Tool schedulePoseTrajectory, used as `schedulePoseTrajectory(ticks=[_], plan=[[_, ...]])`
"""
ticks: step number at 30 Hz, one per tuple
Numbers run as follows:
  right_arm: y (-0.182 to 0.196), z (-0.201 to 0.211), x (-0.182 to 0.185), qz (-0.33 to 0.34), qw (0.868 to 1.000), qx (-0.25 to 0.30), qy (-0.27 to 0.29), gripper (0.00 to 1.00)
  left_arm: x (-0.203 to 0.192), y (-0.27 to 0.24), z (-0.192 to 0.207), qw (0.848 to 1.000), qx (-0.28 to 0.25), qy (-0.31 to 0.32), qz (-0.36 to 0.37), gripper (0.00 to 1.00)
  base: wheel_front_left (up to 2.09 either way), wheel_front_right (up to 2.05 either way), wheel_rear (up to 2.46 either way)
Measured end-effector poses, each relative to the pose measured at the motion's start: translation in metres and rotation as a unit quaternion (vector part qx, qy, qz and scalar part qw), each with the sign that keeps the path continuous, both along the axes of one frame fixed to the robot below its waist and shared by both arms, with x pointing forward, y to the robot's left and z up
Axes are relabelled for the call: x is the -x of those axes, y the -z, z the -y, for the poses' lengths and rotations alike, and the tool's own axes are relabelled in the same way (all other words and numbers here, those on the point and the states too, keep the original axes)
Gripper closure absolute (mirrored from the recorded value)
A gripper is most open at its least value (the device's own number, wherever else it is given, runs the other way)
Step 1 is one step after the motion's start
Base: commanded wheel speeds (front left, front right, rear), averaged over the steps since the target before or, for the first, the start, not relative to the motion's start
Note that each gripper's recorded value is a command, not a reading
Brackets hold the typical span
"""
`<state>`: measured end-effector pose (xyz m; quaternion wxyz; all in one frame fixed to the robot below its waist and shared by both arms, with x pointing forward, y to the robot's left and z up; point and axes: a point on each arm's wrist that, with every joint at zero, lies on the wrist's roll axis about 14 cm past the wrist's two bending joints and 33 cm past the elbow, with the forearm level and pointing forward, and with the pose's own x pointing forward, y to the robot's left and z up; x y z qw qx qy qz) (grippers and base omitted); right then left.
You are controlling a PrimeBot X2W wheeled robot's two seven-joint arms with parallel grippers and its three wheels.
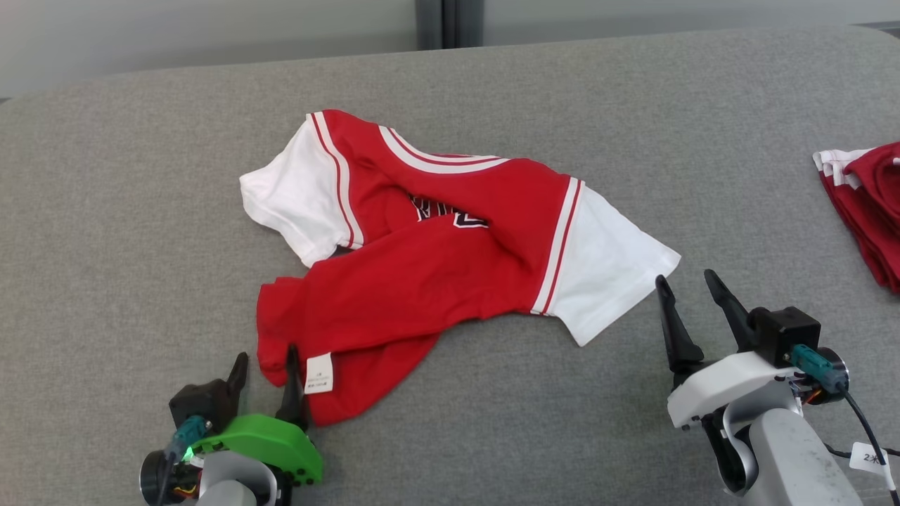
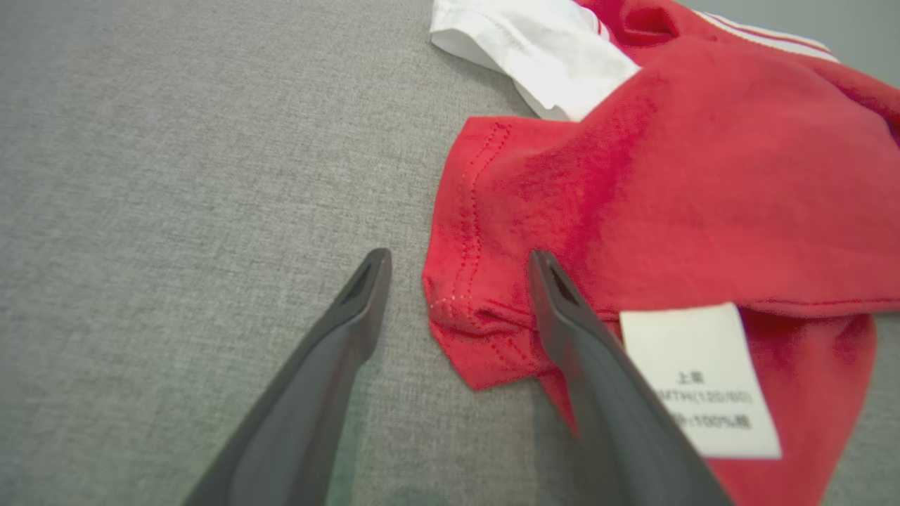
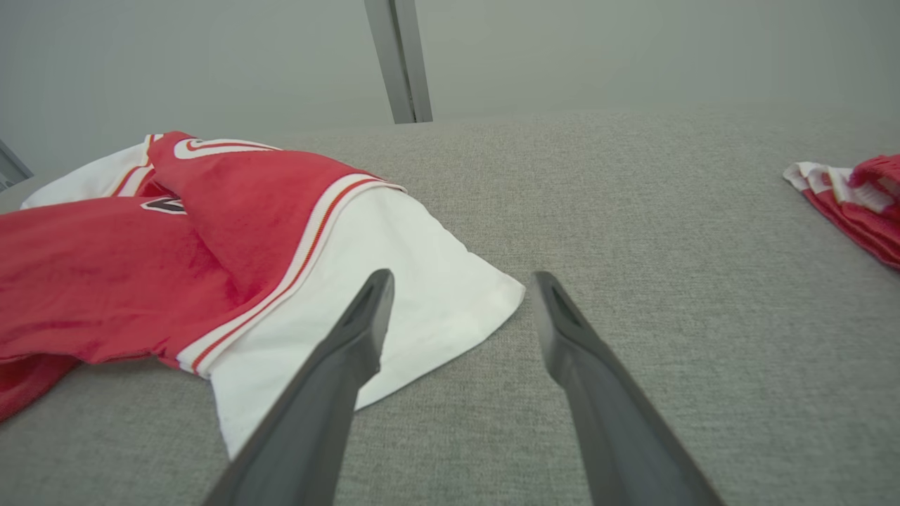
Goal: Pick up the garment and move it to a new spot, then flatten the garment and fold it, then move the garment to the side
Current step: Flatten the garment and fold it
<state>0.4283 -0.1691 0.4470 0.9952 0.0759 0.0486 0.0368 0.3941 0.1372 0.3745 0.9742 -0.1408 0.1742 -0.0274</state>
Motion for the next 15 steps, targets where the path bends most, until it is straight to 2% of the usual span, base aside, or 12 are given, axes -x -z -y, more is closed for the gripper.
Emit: schedulePoseTrajectory(ticks=[7,8,10,11,15], plan=[[0.002,0.0,0.0,-0.004,1.0,0.003,-0.002,0.0,0.007,0.014,0.004,0.999,-0.018,0.012,-0.024,0.0,0.0,0.0,0.0],[0.003,0.0,-0.001,-0.005,1.0,0.004,-0.001,0.0,0.006,0.015,0.004,0.999,-0.018,0.013,-0.025,0.12,0.0,0.0,0.0],[0.005,0.001,-0.001,-0.007,1.0,0.005,0.0,0.0,0.003,0.015,0.004,0.999,-0.02,0.012,-0.025,0.95,0.0,0.0,0.0],[0.006,0.001,-0.002,-0.009,1.0,0.008,0.0,0.0,0.002,0.015,0.004,0.999,-0.019,0.012,-0.026,1.0,0.0,0.0,0.0],[0.009,0.003,-0.004,-0.013,1.0,0.009,0.002,0.0,0.001,0.014,0.001,1.0,-0.013,0.004,-0.025,1.0,0.0,0.0,0.0]])
